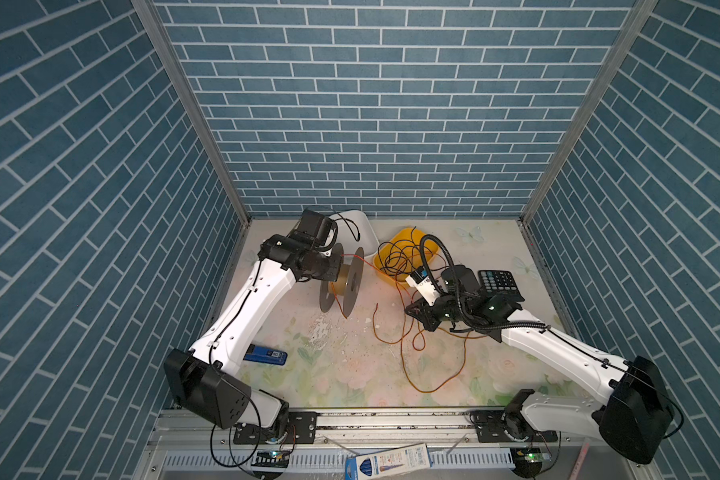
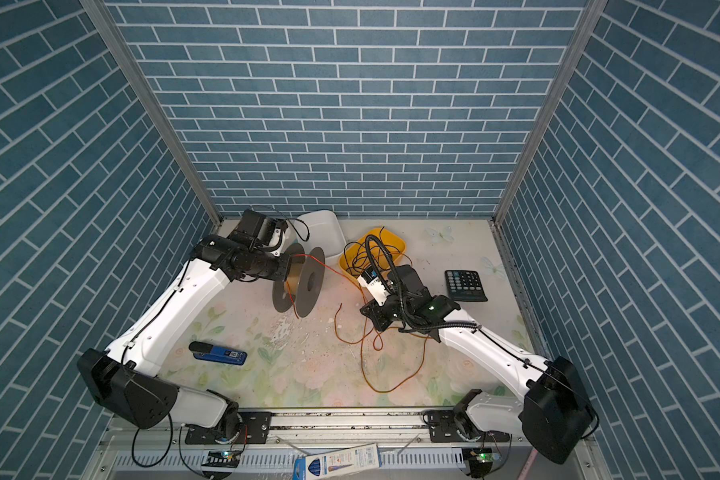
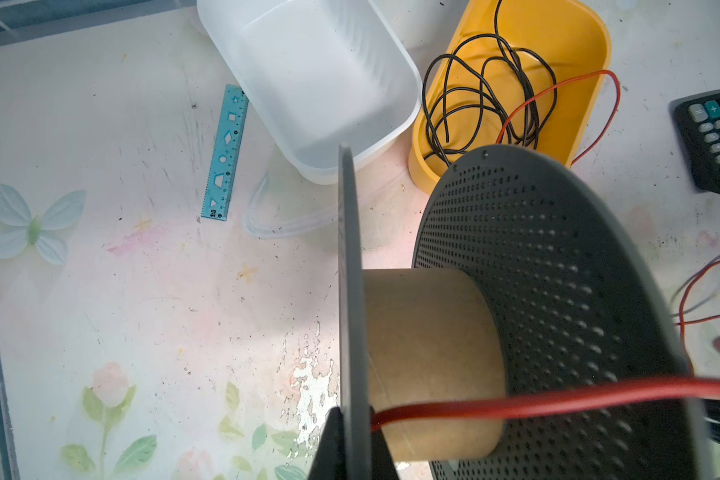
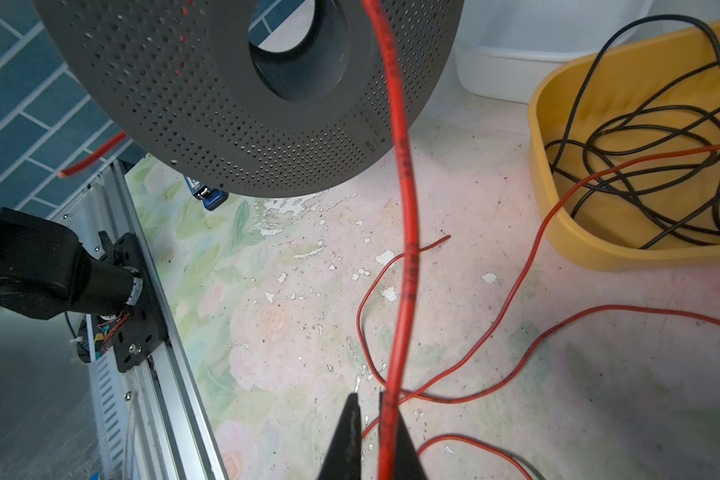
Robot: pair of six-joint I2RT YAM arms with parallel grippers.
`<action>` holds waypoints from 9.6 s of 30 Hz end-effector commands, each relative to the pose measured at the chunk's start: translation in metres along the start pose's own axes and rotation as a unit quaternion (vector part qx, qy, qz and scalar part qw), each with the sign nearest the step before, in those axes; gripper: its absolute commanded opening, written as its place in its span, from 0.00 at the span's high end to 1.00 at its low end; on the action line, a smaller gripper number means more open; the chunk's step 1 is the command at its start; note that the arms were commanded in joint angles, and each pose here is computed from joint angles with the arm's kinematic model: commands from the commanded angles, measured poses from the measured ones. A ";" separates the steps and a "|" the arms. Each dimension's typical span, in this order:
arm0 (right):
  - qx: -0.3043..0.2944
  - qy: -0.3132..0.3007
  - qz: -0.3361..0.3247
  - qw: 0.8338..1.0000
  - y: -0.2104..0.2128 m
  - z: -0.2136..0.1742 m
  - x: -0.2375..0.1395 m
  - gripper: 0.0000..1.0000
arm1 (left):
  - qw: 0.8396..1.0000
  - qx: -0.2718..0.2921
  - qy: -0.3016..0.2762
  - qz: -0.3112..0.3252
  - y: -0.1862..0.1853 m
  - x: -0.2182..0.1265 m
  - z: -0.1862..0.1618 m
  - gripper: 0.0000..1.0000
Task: Wrap the cables
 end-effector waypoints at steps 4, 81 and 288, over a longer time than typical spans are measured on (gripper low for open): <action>-0.009 -0.062 -0.054 0.997 -0.007 0.026 -0.017 1.00 | 0.999 0.004 -0.037 -0.023 -0.004 -0.019 0.013 1.00; -0.049 -0.097 0.029 0.994 0.019 0.020 0.091 1.00 | 0.963 -0.177 -0.196 -0.051 0.048 -0.108 0.084 1.00; -0.275 -0.203 -0.109 0.933 0.181 0.127 0.032 1.00 | 0.954 -0.101 -0.162 0.230 0.043 -0.030 0.051 1.00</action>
Point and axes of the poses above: each gripper's point midway between its finger pads, its own x axis out along the fingers, its own y axis along the line the jaws close on, z = x × y, the point moved 3 cm from there along -x, back along the fingers, and after that the axes turned 12 degrees about x, right-handed, at the moved point
